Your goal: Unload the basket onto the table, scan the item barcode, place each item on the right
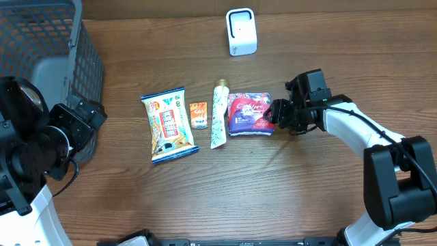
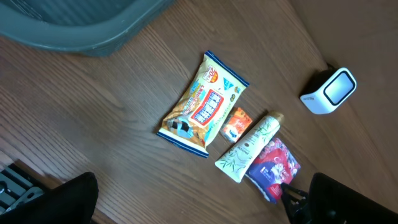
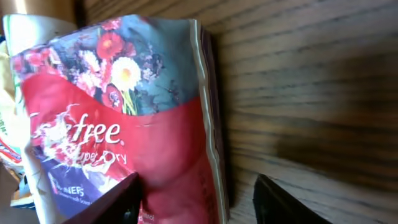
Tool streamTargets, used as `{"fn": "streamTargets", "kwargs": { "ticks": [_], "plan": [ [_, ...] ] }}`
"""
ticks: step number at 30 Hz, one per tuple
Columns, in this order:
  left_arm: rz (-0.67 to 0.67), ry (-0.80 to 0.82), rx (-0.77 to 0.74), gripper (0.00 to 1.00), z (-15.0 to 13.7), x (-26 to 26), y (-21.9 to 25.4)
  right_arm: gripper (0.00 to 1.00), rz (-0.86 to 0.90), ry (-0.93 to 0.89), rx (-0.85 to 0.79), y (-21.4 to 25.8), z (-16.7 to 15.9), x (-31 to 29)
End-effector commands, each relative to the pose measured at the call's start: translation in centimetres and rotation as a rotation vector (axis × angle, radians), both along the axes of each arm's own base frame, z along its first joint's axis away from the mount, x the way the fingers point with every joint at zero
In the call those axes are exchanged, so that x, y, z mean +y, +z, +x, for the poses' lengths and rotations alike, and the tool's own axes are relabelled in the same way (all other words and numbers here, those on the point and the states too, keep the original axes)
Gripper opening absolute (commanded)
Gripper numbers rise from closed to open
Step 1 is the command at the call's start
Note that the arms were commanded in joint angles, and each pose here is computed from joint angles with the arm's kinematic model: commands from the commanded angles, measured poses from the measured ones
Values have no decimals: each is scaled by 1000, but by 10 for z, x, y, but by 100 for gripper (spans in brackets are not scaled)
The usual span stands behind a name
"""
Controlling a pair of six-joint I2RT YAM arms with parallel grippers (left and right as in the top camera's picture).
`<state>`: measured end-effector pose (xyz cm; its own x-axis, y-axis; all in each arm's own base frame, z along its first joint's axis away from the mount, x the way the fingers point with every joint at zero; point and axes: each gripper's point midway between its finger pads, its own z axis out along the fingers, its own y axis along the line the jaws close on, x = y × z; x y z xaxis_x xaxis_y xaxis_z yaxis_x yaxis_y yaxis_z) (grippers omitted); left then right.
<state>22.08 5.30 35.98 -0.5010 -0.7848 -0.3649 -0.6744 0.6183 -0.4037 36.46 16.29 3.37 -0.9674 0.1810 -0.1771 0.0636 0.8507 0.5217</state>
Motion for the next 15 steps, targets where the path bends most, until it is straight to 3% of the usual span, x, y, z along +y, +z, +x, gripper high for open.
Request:
{"fn": "streamTargets", "kwargs": {
  "ticks": [1, 3, 4, 8, 15],
  "plan": [
    [7, -2, -6, 100, -1, 1, 1, 53, -52, 16, 3, -8, -5, -6],
    [6, -2, -6, 100, -1, 1, 1, 43, -52, 16, 6, -8, -5, -6],
    [7, -2, -6, 100, -1, 1, 1, 30, -52, 16, 9, -8, -6, -6],
    [6, -2, -6, 100, -1, 1, 1, 4, -49, 17, 11, -8, -6, -6],
    [6, -2, -6, 100, -1, 1, 1, 4, -76, 5, -12, 14, 8, -8]
  ]
}}
